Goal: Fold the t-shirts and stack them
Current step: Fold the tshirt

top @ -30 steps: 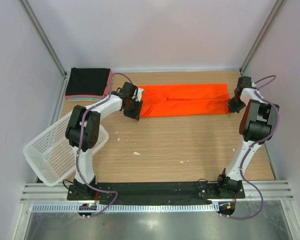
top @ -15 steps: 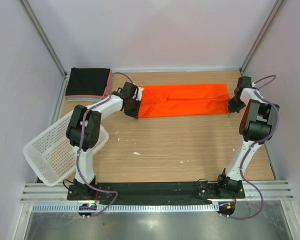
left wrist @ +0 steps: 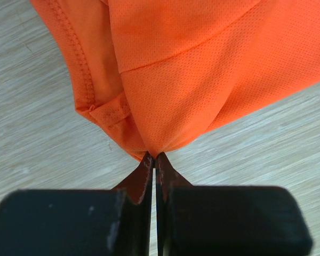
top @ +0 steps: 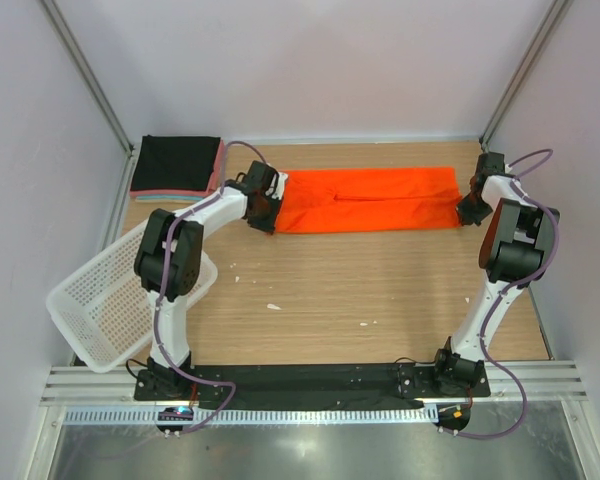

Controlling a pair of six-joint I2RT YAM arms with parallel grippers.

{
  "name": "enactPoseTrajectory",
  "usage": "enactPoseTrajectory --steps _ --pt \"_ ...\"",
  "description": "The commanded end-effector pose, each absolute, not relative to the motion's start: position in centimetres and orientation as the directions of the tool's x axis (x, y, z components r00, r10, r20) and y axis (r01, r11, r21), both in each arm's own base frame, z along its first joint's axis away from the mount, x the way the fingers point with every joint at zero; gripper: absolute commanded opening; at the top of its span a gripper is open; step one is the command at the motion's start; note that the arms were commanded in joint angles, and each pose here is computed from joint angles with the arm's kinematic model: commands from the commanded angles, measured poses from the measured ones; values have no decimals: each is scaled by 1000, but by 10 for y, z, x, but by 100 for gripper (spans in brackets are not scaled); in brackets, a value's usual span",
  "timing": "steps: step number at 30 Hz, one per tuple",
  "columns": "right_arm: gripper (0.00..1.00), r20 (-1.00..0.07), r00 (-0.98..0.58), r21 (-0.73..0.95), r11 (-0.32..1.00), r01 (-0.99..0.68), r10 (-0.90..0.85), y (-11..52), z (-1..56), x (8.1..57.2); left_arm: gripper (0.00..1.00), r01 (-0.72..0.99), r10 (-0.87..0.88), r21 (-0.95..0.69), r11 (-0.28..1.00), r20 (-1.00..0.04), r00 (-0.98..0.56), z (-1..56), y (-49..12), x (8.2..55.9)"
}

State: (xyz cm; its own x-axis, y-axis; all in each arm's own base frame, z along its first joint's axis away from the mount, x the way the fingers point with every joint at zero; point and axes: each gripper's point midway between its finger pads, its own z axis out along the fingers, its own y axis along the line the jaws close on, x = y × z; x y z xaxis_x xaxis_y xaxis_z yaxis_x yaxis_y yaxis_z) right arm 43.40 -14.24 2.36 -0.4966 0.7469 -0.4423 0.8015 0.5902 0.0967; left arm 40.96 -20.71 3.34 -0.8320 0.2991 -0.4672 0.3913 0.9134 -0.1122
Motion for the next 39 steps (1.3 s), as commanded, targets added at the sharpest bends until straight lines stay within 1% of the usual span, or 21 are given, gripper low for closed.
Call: enactPoseTrajectory --steps 1,7,14,16,17,23,31,35,39 --pt "1 -481 -497 70 596 800 723 -157 34 436 0 393 320 -51 918 -490 -811 46 -202 422" --pt "1 -485 -510 56 608 792 710 -158 34 434 0 400 340 -27 916 -478 -810 49 -198 423" --pt "1 -484 -516 63 616 785 707 -156 36 435 6 402 345 -24 916 -466 -815 50 -198 423" --pt "1 -489 -517 61 619 783 703 -157 38 435 6 401 346 -23 916 -460 -818 49 -198 424" --pt "1 -489 -519 55 618 784 702 -158 38 434 0 401 348 -21 916 -457 -818 49 -197 424" --pt "1 -497 -525 51 627 777 691 -160 38 435 0 395 343 -23 919 -448 -826 52 -190 423" --pt "1 -501 -536 47 639 768 680 -159 38 435 0 369 295 -93 925 -437 -850 55 -192 424" --pt "1 -505 -539 46 644 763 674 -160 40 435 0 354 253 -183 917 -420 -872 55 -197 422" --pt "1 -504 -543 49 650 759 672 -159 40 435 2 351 253 -198 915 -397 -882 54 -197 422"
